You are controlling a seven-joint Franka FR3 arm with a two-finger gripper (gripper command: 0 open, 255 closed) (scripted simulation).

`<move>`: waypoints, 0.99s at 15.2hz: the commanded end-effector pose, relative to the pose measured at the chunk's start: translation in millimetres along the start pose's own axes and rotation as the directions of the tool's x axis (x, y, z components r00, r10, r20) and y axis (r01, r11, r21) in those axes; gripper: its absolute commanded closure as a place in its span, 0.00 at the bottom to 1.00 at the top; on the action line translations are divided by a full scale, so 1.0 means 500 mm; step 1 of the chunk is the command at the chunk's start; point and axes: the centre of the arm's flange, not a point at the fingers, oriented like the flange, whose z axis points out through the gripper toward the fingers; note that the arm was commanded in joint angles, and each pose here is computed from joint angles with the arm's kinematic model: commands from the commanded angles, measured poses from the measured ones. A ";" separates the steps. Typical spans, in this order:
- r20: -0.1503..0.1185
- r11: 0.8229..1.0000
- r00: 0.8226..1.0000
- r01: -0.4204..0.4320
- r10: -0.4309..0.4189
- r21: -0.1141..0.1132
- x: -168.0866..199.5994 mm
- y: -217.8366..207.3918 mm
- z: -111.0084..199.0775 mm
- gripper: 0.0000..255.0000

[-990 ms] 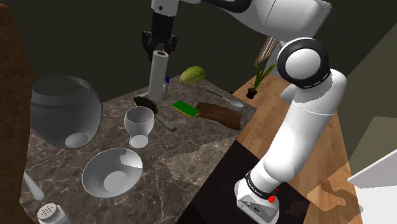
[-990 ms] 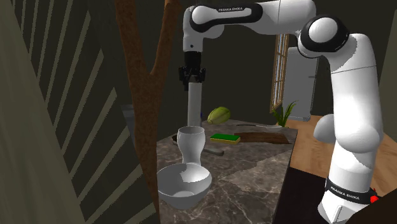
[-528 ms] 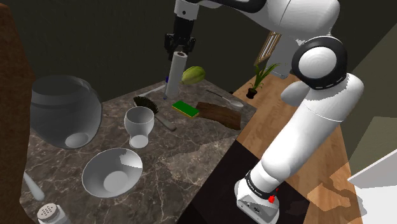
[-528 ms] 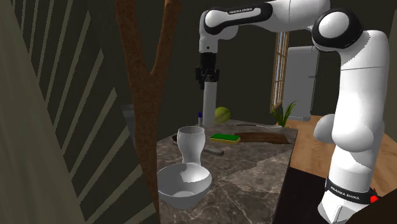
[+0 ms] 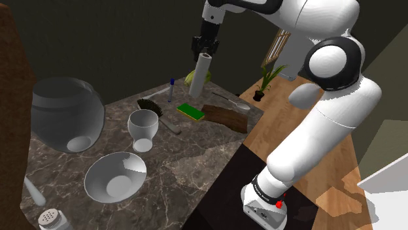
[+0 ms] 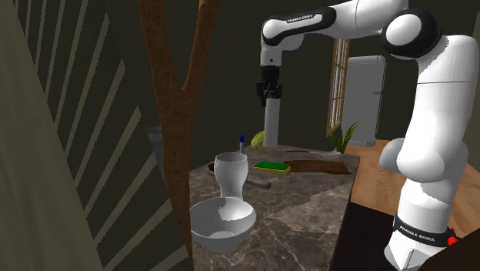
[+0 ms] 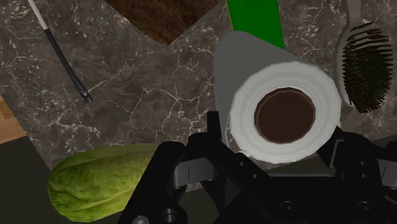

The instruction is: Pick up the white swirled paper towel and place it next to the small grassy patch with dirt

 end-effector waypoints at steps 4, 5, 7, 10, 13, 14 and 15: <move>0.000 1.000 1.000 0.002 -0.002 0.000 -0.001 0.131 -0.005 1.00; 0.000 1.000 1.000 0.002 -0.002 0.000 -0.002 0.157 -0.007 1.00; 0.000 1.000 1.000 0.002 -0.002 0.000 -0.003 0.210 -0.010 1.00; 0.000 1.000 1.000 0.002 -0.002 0.000 -0.005 0.289 -0.014 1.00; 0.000 1.000 1.000 0.002 -0.002 0.000 -0.007 0.368 -0.018 1.00; 0.000 1.000 1.000 0.002 -0.002 0.000 -0.008 0.394 -0.019 1.00; 0.000 1.000 1.000 0.002 -0.002 0.000 -0.009 0.421 -0.021 1.00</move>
